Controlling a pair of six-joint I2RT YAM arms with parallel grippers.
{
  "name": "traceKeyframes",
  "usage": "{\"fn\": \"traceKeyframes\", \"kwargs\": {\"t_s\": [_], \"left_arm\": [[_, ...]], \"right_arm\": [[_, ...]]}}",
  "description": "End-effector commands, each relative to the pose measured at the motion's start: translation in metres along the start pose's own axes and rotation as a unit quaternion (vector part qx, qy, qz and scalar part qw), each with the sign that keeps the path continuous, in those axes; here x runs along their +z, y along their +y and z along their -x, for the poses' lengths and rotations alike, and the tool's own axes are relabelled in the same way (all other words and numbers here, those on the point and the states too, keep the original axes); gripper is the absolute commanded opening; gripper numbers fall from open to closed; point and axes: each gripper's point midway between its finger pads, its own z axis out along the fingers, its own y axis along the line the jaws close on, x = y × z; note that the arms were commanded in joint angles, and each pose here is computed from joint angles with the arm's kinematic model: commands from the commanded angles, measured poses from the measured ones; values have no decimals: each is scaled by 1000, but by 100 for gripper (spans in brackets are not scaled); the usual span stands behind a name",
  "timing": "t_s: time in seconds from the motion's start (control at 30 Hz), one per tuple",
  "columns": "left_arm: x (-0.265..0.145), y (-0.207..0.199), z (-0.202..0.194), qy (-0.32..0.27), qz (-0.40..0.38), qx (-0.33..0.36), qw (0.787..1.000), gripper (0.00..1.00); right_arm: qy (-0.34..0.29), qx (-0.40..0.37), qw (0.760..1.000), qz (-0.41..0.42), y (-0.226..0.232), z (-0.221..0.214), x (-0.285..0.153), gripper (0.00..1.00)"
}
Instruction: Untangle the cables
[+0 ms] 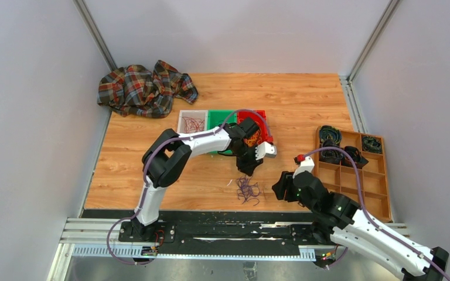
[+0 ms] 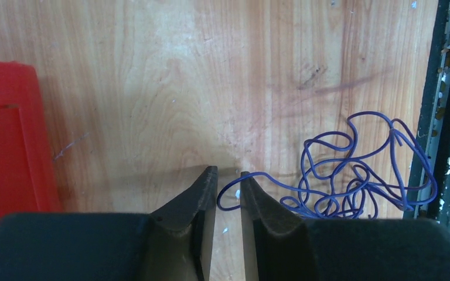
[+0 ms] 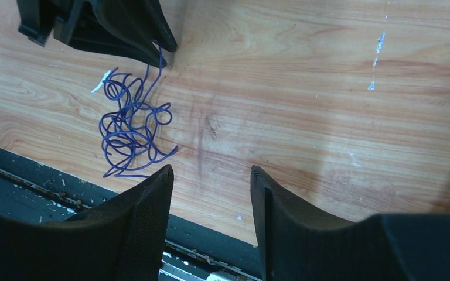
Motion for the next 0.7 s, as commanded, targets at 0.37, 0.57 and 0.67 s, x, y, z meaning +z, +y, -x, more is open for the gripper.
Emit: {"fn": "traceKeyframes", "kwargs": {"t_s": [0.37,0.57,0.67], "left_arm": [[-97,-38,65,-59,70,32,995,1],[-144,-57,77,-81,109,22,991,1],[-168,-60,86,-100,145,10,984,1]], "right_arm": [[-65,2,998,16,12,44,-16,51],[-118,-17,991,69,39,77,-23,69],[-153,-26,981,119,63,98,-28,79]]}}
